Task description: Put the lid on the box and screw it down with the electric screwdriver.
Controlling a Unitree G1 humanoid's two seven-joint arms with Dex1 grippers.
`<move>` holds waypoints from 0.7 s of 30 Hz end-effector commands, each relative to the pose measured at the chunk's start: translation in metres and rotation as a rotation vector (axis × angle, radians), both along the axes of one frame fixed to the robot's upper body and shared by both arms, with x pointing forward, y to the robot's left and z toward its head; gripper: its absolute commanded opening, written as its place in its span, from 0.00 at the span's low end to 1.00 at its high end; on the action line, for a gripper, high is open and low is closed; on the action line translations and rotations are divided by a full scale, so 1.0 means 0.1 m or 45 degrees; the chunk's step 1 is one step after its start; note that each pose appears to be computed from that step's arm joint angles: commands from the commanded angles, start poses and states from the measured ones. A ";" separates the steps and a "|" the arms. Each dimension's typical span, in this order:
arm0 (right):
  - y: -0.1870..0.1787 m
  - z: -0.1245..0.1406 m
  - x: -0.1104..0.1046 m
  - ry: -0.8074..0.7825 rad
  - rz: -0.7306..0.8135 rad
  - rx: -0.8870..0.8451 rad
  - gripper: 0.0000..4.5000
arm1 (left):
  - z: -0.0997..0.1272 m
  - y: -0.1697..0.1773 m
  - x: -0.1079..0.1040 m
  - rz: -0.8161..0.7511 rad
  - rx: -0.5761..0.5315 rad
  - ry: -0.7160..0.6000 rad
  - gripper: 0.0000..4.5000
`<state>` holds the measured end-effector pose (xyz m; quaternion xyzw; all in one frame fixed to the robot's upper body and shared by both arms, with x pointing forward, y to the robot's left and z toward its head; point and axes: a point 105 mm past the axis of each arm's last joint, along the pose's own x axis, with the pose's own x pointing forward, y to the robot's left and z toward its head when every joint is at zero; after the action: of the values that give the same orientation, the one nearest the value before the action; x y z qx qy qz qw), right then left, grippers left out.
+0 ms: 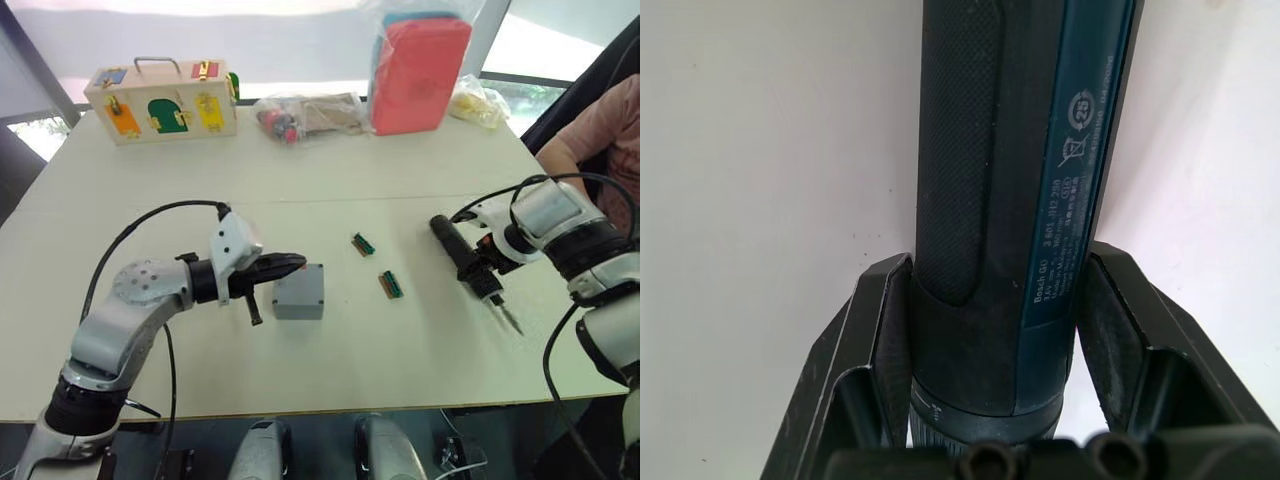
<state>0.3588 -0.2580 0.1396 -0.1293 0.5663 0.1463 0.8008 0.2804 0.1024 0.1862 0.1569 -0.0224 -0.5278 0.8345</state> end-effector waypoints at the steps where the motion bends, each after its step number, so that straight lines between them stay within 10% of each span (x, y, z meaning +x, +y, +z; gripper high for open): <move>1: 0.05 0.31 0.14 -0.154 0.007 0.041 0.41 | 0.08 0.02 0.01 0.000 0.013 -0.066 0.00; 6: 0.59 1.09 0.24 -0.610 0.377 0.286 0.41 | 0.06 0.09 0.07 0.016 0.063 -0.072 0.00; 12: 1.35 1.91 -0.12 -1.378 0.798 0.886 0.41 | 0.01 0.12 0.14 -0.011 0.103 -0.050 0.00; 21: 1.82 1.67 -0.47 -1.721 0.915 1.178 0.41 | -0.08 0.17 0.19 -0.050 0.163 0.011 0.00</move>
<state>0.3306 -0.0833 0.2825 0.0136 -0.1421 0.4799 0.8656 0.3009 0.1237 0.1688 0.1916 0.0308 -0.5364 0.8214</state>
